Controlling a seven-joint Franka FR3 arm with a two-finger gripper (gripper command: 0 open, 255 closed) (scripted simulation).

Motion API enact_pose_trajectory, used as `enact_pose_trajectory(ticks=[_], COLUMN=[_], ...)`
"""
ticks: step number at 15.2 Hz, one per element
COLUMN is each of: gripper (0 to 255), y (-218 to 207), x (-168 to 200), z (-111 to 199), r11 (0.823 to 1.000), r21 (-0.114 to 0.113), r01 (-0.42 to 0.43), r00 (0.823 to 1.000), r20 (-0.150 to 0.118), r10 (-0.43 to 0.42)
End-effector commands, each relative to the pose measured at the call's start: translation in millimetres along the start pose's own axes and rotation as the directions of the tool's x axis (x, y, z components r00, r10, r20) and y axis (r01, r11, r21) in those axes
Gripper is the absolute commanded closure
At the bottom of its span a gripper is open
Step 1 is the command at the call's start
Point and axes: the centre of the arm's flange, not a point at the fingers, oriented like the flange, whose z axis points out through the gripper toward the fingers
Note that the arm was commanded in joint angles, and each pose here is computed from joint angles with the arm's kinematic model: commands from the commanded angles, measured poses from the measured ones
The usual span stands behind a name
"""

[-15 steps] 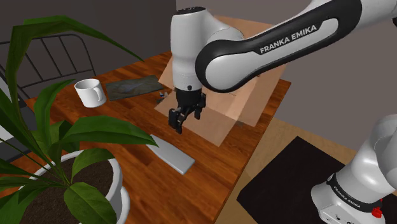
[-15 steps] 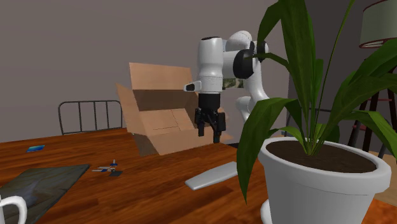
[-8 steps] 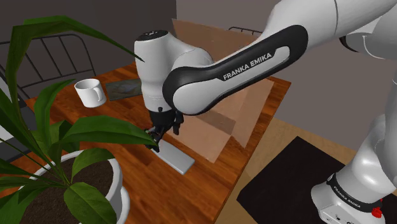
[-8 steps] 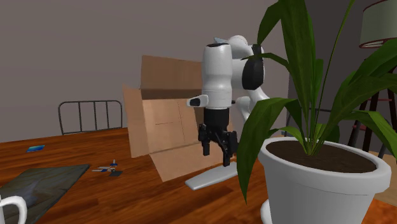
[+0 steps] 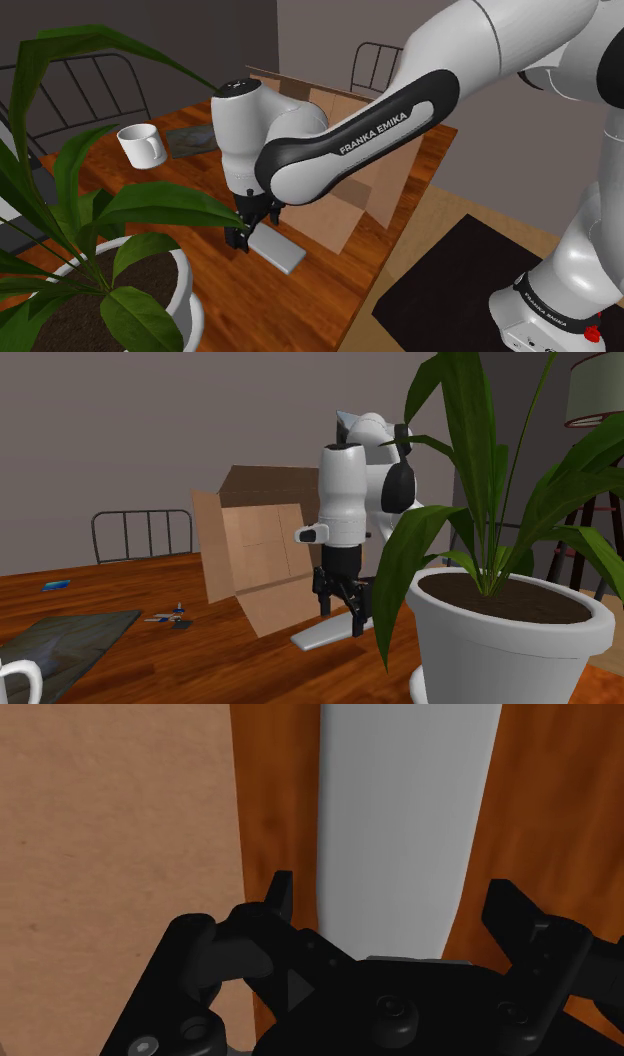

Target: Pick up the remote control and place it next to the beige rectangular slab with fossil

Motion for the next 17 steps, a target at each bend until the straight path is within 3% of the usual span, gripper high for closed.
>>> enact_pose_trajectory(ticks=[1,7,8,17], gripper=[0,0,255,255], y=[-0.1,-0.1,-0.1,-0.1], x=[0.2,0.2,0.2,0.2], z=[4.3,4.3,4.3,4.3], r11=[1.000,1.000,1.000,1.000], r21=[0.000,0.000,0.000,0.000], r01=[0.000,0.000,0.000,0.000], r00=[1.000,1.000,1.000,1.000], r20=[0.000,0.000,0.000,0.000], r10=[0.000,0.000,0.000,0.000])
